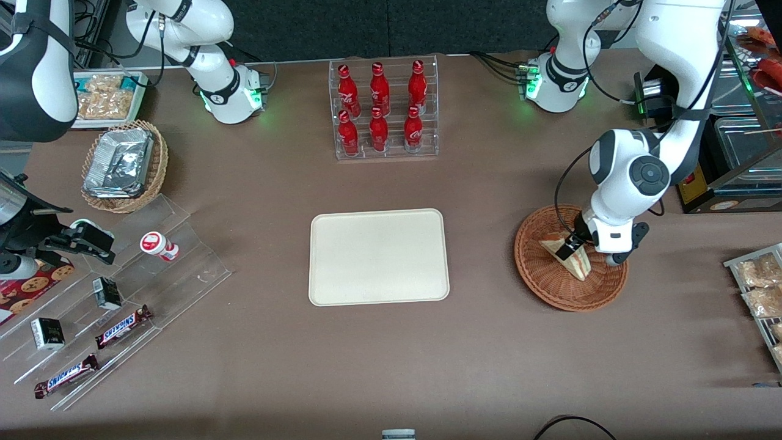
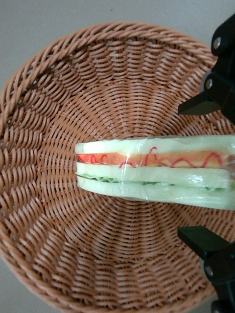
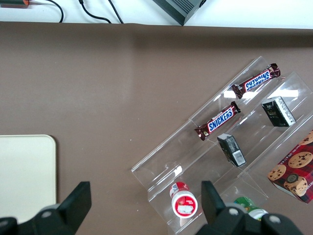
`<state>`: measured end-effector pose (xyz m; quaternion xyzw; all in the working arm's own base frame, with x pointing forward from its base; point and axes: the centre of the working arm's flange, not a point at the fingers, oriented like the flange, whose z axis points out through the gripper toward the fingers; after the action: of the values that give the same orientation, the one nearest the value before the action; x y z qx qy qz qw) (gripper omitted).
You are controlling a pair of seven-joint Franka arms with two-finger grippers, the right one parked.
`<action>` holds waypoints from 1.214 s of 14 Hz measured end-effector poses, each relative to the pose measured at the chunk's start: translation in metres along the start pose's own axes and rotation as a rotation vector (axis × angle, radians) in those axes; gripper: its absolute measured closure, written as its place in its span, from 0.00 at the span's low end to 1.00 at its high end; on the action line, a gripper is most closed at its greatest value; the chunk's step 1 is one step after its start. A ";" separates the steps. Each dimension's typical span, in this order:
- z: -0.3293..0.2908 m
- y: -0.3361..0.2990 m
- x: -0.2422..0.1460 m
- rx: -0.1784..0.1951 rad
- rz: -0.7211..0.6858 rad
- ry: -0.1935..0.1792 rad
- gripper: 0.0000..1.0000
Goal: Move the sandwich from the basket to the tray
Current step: 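Lower the left gripper and close it on the sandwich's wrapped end, then lift the sandwich and carry it with the left gripper toward the cream tray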
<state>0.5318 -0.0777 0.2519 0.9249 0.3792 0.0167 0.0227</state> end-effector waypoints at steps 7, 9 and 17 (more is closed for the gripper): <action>0.019 -0.006 -0.004 -0.026 0.000 0.017 0.51; 0.009 -0.002 -0.002 -0.041 0.012 0.031 0.63; -0.183 0.125 -0.105 0.014 0.309 -0.013 0.81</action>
<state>0.5357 -0.2354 0.4397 0.9725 0.2323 0.0114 0.0157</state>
